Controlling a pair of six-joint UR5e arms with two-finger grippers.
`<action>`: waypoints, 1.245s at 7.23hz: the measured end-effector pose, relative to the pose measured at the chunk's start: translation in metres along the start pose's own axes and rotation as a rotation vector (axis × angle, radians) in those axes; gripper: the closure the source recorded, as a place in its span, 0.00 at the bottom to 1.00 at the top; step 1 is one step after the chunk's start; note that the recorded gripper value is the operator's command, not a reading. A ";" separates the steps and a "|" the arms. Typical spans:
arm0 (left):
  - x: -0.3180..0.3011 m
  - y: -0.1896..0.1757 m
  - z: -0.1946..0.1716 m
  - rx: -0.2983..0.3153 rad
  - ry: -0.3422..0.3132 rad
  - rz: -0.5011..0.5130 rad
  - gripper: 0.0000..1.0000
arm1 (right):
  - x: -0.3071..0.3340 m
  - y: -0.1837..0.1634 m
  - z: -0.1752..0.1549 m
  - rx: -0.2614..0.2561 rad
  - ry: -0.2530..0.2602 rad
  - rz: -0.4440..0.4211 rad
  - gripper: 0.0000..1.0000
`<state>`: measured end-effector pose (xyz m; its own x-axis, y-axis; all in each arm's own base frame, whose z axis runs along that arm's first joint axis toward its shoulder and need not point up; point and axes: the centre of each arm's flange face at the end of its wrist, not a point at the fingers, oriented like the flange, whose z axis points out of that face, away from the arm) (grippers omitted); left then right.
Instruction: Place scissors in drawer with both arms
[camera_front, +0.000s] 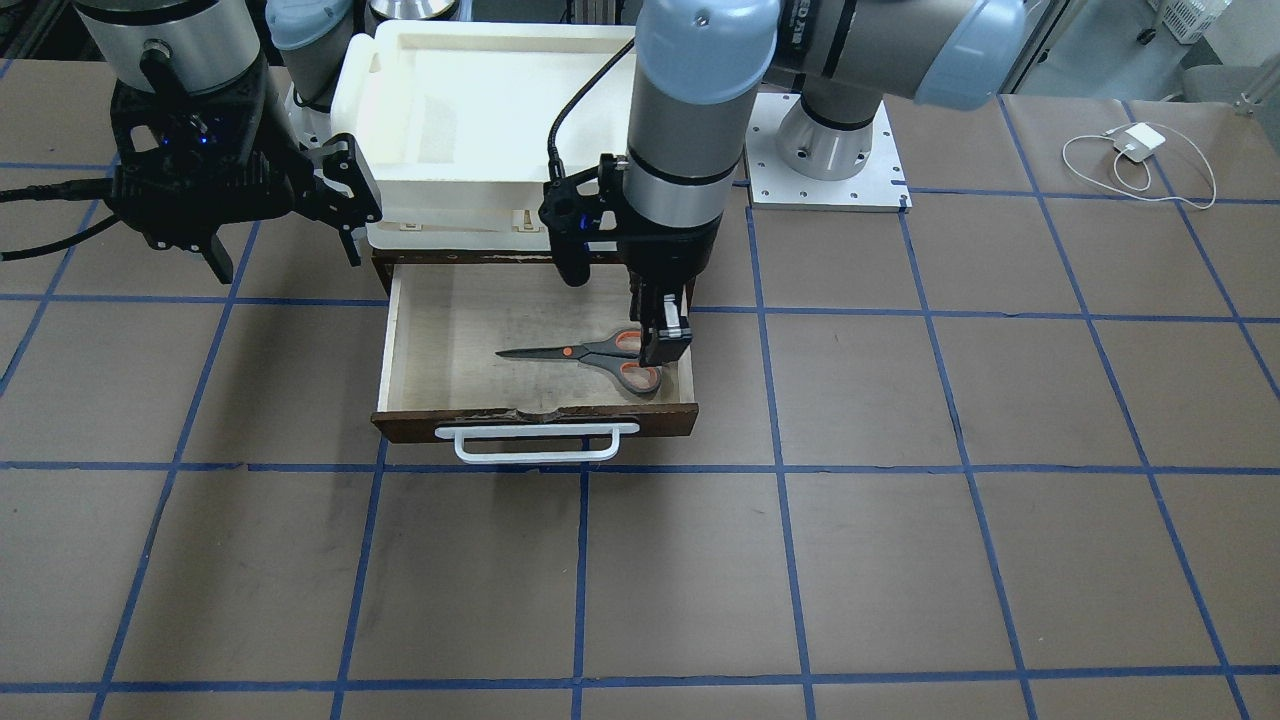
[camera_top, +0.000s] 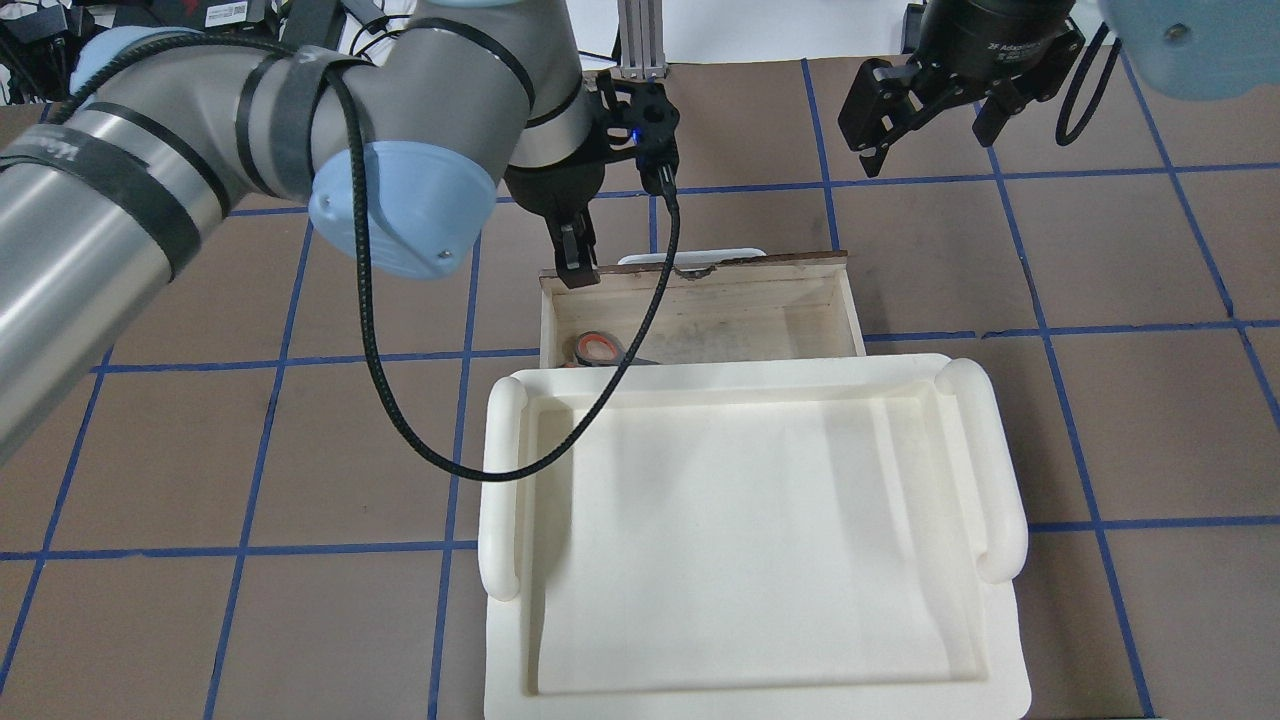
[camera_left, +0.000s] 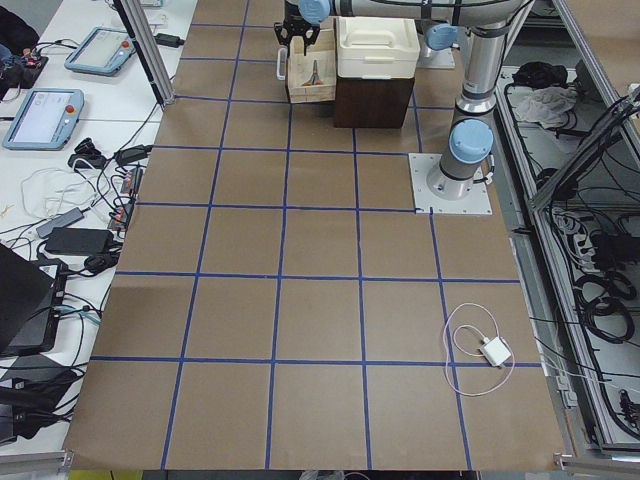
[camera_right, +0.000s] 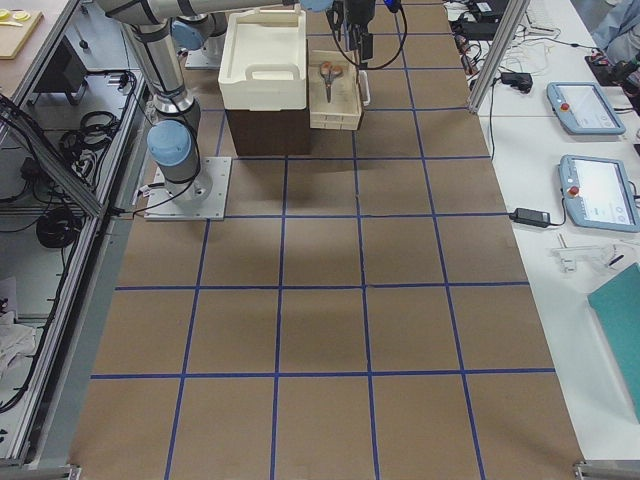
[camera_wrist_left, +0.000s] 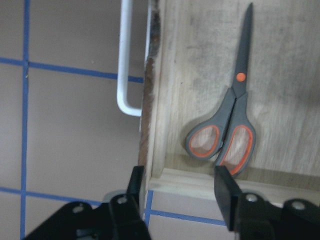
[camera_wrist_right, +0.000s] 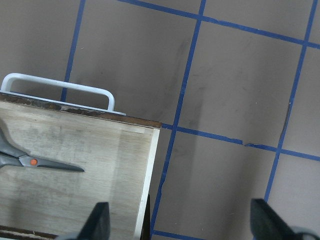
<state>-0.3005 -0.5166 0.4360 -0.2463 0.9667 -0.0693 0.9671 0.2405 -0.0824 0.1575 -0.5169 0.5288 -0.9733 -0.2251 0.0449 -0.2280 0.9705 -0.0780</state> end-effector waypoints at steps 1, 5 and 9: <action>-0.007 0.010 -0.020 0.020 -0.038 -0.169 0.28 | 0.000 0.001 0.000 -0.001 0.001 0.003 0.00; -0.080 0.106 -0.051 0.083 -0.133 -0.760 0.00 | 0.000 0.001 0.000 -0.004 -0.015 0.108 0.00; -0.106 0.187 -0.044 0.021 -0.094 -1.315 0.00 | 0.001 0.000 0.000 0.000 -0.017 0.121 0.00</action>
<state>-0.0905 -0.5701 0.4714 -1.0000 0.0035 0.0054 0.0026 0.9877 -0.1565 0.1566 -0.5168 0.5286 -0.9941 -0.1072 0.0184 -0.1084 0.9907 -0.0817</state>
